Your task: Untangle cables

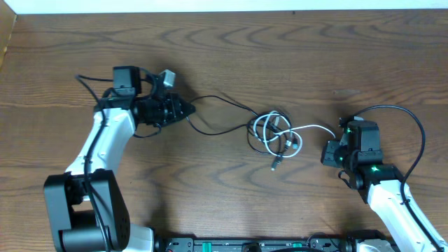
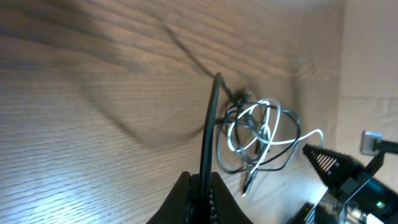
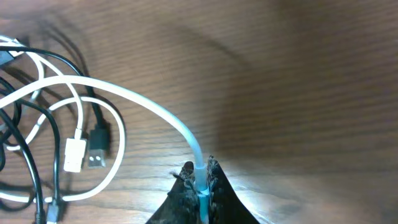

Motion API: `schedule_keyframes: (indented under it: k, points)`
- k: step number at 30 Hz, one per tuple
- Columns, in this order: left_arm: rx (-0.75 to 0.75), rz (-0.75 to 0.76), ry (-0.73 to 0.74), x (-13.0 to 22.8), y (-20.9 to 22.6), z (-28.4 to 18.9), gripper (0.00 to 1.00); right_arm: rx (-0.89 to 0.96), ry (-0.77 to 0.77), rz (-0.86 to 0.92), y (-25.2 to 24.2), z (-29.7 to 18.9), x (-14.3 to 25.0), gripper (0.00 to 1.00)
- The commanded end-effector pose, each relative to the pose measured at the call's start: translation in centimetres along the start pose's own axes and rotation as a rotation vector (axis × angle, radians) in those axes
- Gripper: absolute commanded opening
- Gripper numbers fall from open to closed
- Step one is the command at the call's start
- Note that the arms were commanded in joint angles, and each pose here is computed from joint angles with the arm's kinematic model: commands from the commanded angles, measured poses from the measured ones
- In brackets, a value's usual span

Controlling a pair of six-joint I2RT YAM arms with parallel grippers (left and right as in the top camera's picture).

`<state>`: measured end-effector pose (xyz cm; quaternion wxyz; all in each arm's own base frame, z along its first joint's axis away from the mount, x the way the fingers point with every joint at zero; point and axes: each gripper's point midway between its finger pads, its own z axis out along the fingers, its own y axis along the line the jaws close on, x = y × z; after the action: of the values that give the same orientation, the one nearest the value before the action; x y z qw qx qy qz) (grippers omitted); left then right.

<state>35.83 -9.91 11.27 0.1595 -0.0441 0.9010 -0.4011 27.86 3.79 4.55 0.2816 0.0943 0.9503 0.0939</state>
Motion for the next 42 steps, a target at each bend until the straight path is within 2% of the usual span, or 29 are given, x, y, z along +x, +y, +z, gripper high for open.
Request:
schedule_keyframes:
  k: [1,3,4,5,7,10,14,19,22,26,29,35,38,42]
  points:
    - [0.070,0.014,-0.003,0.0,-2.0,-0.7,0.07,-0.285,0.009,-0.044,4.9,-0.6,-0.2,0.19]
    - [0.056,0.027,0.007,0.3,-2.2,-0.2,0.08,-0.448,-0.019,-0.107,7.7,-1.7,-0.8,0.16]
    - [0.053,0.034,0.015,0.5,-2.4,0.0,0.08,-0.521,-0.035,-0.123,8.9,-2.3,-1.2,0.26]
    - [0.058,0.048,0.032,0.9,-2.9,0.5,0.07,-0.630,-0.060,-0.154,10.6,-3.4,-1.7,0.50]
    - [0.072,0.080,0.072,2.0,-4.2,1.6,0.07,-0.697,-0.097,-0.190,11.9,-4.3,-2.4,0.56]
    - [0.092,0.138,0.140,4.0,-6.3,3.4,0.07,-0.701,-0.130,-0.221,12.6,-4.4,-2.8,0.61]
    - [0.044,0.231,0.215,6.8,-8.0,5.8,0.07,-0.639,-0.104,-0.219,12.3,-2.9,-2.2,0.60]
    - [-0.127,0.347,0.232,8.7,-7.5,7.9,0.07,-0.671,-0.035,-0.225,13.9,-1.3,-0.5,0.61]
    - [-0.174,0.381,0.246,9.5,-7.5,8.4,0.07,-0.703,-0.034,-0.249,15.4,-0.7,-0.1,0.60]
    - [-0.222,0.381,0.264,10.1,-6.8,8.3,0.07,-0.658,-0.036,-0.182,15.6,1.1,-0.3,0.58]
    - [-0.300,0.377,0.262,10.0,-5.4,7.9,0.07,-0.603,-0.021,-0.061,15.2,2.6,-0.4,0.58]
    - [-0.530,0.320,0.204,8.8,-1.9,6.4,0.08,-0.699,-0.044,0.058,18.0,3.2,-1.2,0.59]
    - [-0.549,0.301,0.194,8.7,-1.7,6.3,0.07,-0.707,-0.054,0.090,18.7,3.6,-1.2,0.59]
    - [-0.549,0.298,0.193,8.7,-1.7,6.3,0.07,-0.619,-0.046,0.194,18.0,5.8,-0.5,0.60]
